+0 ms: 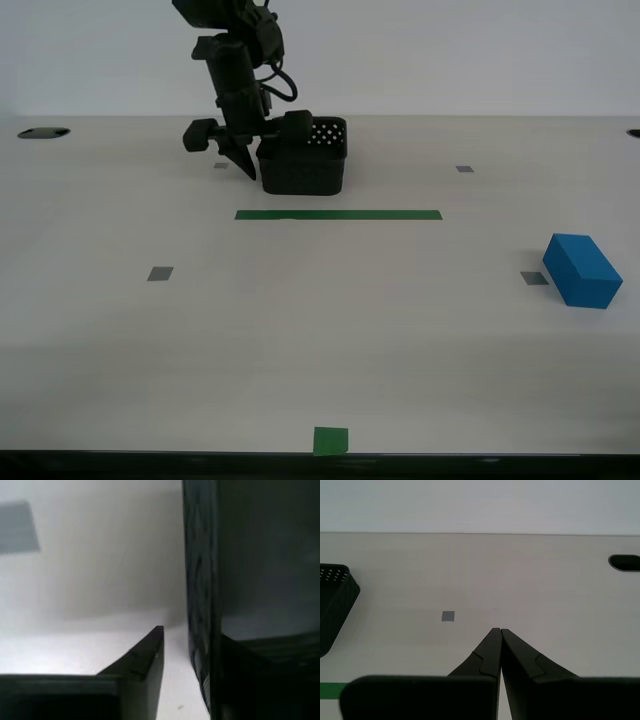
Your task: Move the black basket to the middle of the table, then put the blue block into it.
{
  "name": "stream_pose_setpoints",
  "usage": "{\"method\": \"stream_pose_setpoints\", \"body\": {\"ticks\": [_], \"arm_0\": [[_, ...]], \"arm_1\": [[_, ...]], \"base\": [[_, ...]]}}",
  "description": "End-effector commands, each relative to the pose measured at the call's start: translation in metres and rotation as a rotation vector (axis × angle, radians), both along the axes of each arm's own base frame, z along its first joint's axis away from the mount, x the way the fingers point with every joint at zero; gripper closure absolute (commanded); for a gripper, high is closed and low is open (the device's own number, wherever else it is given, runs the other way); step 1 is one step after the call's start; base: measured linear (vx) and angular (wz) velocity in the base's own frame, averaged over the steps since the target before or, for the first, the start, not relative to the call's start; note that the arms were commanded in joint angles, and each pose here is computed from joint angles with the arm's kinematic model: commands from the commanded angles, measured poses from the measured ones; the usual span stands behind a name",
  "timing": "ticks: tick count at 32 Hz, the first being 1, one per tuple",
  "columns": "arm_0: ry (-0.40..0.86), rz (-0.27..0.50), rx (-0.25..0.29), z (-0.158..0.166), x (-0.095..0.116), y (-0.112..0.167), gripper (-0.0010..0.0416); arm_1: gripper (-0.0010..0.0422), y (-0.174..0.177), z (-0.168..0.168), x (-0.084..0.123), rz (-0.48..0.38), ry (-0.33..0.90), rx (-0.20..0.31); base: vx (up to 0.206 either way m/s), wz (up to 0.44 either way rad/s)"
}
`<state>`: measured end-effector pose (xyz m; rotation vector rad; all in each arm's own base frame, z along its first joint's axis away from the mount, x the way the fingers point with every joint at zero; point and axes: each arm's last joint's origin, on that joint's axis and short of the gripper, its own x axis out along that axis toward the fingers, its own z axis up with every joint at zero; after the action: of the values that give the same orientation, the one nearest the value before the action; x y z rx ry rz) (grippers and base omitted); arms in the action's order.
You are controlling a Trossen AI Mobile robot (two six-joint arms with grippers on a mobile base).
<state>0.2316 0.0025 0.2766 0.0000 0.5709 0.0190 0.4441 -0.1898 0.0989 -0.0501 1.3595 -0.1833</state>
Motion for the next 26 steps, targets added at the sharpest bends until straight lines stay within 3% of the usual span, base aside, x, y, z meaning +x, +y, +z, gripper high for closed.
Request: {"method": "stream_pose_setpoints", "body": {"ticks": [1, 7, 15, 21, 22, 26], "arm_0": [[-0.003, 0.001, 0.001, 0.0, 0.0, 0.0, 0.0405], [-0.002, 0.001, 0.001, 0.0, 0.0, 0.0, 0.0406], [0.003, 0.001, 0.001, -0.005, 0.0, 0.0, 0.0406], [0.018, -0.006, 0.014, -0.021, -0.002, 0.0, 0.0406], [0.018, -0.006, 0.014, -0.021, -0.002, 0.0, 0.0406], [0.02, -0.006, 0.014, -0.021, -0.003, 0.0, 0.0406]], "arm_1": [[0.0417, 0.0, -0.006, -0.003, 0.005, 0.018, -0.018], [0.0413, -0.001, 0.003, -0.002, 0.045, 0.026, -0.029], [0.0414, -0.016, 0.042, -0.022, -0.008, 0.081, -0.004], [0.0414, -0.047, 0.075, -0.054, -0.098, 0.086, 0.015], [0.0414, -0.056, 0.08, -0.068, -0.126, 0.086, 0.016], [0.0414, -0.064, 0.069, -0.1, -0.136, 0.099, 0.055]], "base": [[0.0, 0.0], [0.0, 0.0], [0.0, 0.0], [0.0, 0.0], [0.0, 0.0], [0.0, 0.0]]}}
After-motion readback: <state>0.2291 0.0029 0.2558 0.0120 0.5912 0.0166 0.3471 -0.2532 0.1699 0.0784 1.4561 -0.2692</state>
